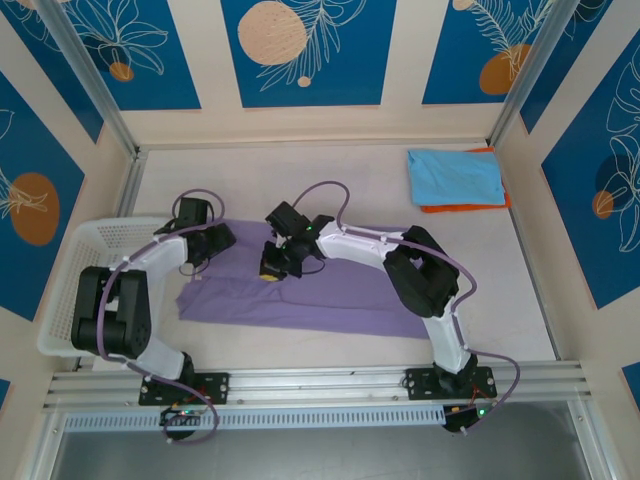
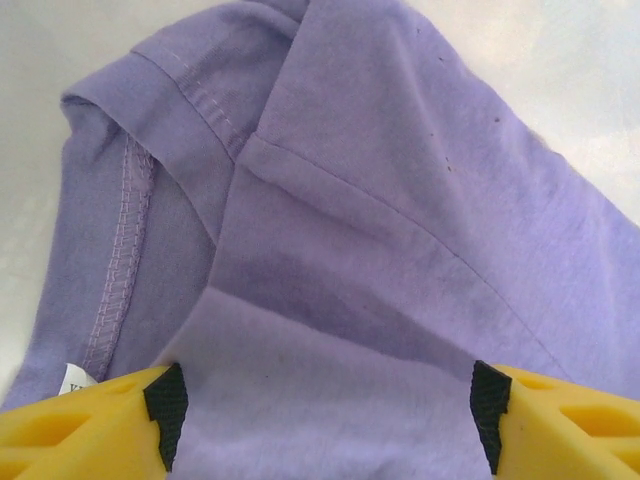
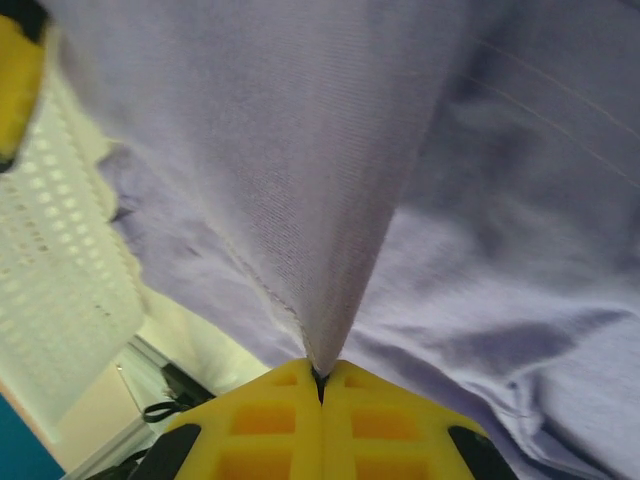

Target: Fold and stack the t-shirts

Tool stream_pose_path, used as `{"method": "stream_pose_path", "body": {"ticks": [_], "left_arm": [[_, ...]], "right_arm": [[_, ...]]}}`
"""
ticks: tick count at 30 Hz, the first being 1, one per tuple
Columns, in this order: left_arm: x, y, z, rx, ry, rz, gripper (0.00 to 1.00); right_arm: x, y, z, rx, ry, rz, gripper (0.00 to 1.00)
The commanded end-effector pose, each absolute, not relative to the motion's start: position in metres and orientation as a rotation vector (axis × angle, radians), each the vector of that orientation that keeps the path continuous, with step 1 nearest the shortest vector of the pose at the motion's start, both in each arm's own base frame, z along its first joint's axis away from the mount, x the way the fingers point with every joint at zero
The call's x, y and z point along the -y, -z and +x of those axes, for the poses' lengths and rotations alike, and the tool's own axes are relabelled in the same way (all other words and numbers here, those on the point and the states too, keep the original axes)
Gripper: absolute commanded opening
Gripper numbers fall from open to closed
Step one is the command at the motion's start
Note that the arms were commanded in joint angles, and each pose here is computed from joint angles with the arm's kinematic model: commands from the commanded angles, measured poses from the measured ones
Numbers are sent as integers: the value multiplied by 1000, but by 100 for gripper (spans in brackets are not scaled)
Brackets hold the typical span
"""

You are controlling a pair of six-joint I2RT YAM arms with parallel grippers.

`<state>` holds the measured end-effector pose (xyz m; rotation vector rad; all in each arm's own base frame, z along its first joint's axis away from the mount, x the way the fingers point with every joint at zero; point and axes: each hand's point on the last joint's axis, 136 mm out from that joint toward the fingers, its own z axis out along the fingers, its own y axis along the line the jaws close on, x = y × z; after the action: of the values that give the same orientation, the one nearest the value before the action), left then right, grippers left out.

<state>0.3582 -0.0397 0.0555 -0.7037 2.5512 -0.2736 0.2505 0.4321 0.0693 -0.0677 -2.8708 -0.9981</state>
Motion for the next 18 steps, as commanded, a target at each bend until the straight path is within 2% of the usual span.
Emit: {"method": "stream_pose_path", "body": {"ticks": [1,3,6,9,13,18], "left_arm": [[36,-59,361,-2563,254,-688,76],[35,-61,360,-2556,251,-695,77],[28,-71,355,-2513,221,-712,77],[17,-86,345,-2447,167,-746,78],[15,-94,339,-2425,171,-750,79],[48,-112,354,-2455,243,-566,65]], "right_arm": [[-428,-59,237,2833,967,-31,0],[-427,-50,238,2826,957,-30,5],[-425,-40,239,2816,936,-28,26],[-420,-43,239,2840,942,-17,36],[-412,-70,245,2863,1050,26,39],[-365,-97,275,3004,1069,-43,38]]}}
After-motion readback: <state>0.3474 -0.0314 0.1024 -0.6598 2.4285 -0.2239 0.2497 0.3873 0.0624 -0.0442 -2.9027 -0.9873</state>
